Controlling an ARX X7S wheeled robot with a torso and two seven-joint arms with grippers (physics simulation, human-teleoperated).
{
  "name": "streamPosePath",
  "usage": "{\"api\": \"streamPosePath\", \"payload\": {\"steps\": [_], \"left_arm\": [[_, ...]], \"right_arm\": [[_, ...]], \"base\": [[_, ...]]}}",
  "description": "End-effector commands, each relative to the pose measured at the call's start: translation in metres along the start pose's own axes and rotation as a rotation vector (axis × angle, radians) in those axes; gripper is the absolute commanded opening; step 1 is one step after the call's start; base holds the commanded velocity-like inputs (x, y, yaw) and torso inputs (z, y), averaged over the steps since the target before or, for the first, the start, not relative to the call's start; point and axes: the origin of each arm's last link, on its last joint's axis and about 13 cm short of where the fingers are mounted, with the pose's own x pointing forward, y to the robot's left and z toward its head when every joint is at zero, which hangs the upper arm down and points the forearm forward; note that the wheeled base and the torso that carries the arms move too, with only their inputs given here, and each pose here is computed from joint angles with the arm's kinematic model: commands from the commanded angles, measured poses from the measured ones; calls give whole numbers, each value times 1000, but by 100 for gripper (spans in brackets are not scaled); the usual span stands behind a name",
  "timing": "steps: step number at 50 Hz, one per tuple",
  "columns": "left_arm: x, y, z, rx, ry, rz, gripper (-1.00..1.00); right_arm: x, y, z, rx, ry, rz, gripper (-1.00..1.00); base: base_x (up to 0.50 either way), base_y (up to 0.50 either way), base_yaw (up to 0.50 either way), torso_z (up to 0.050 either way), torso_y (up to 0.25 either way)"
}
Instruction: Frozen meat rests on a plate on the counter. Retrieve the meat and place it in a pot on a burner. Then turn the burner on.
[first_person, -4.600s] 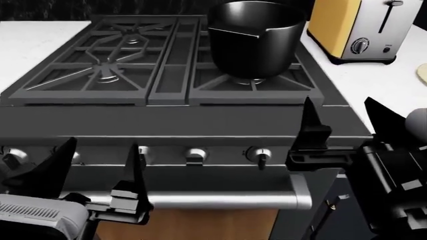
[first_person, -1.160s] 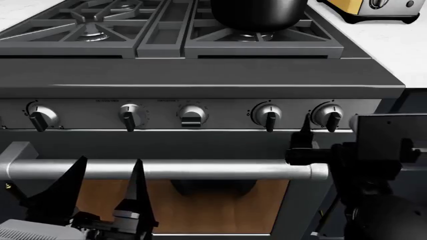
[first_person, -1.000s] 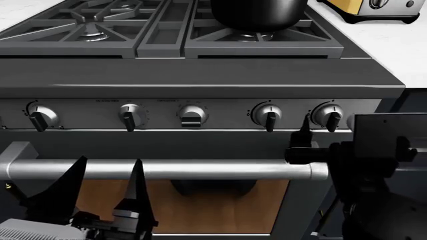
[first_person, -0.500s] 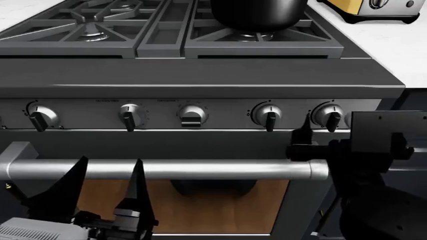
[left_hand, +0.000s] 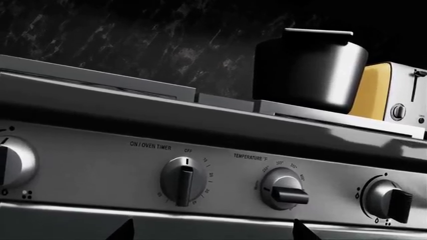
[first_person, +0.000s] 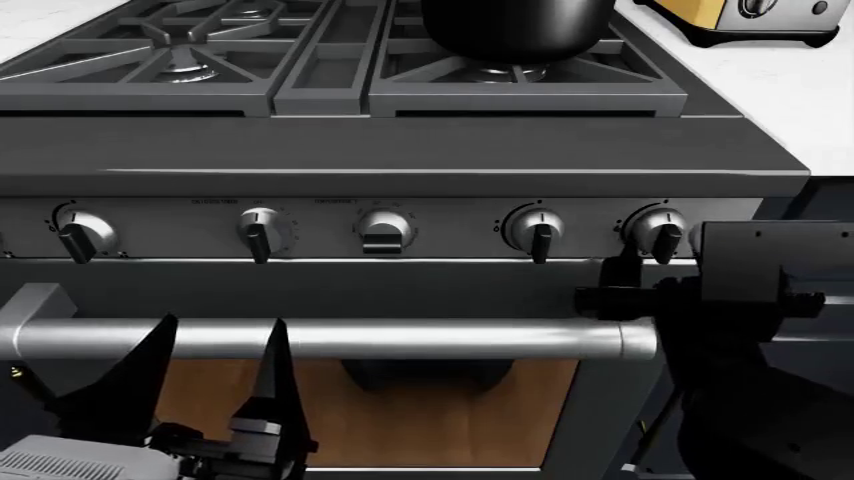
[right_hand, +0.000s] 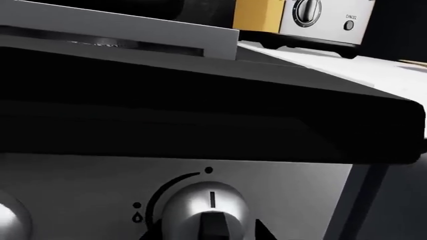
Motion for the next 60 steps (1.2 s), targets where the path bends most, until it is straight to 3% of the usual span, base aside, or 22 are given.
{"api": "streamPosePath", "payload": {"steps": [1, 19, 60], "left_arm": [[0, 0, 0, -1, 2, 2, 100], [1, 1, 0, -3, -1, 3, 100], [0, 1, 0, -5, -1, 0, 100]], "right_arm": [[2, 0, -1, -21, -5, 0, -100], [0, 1, 3, -30, -21, 10, -100], [0, -4, 26, -476, -251, -66, -100]], "base": [[0, 0, 0, 0, 0], [1, 1, 2, 0, 0], [-2, 2, 2, 0, 2]]}}
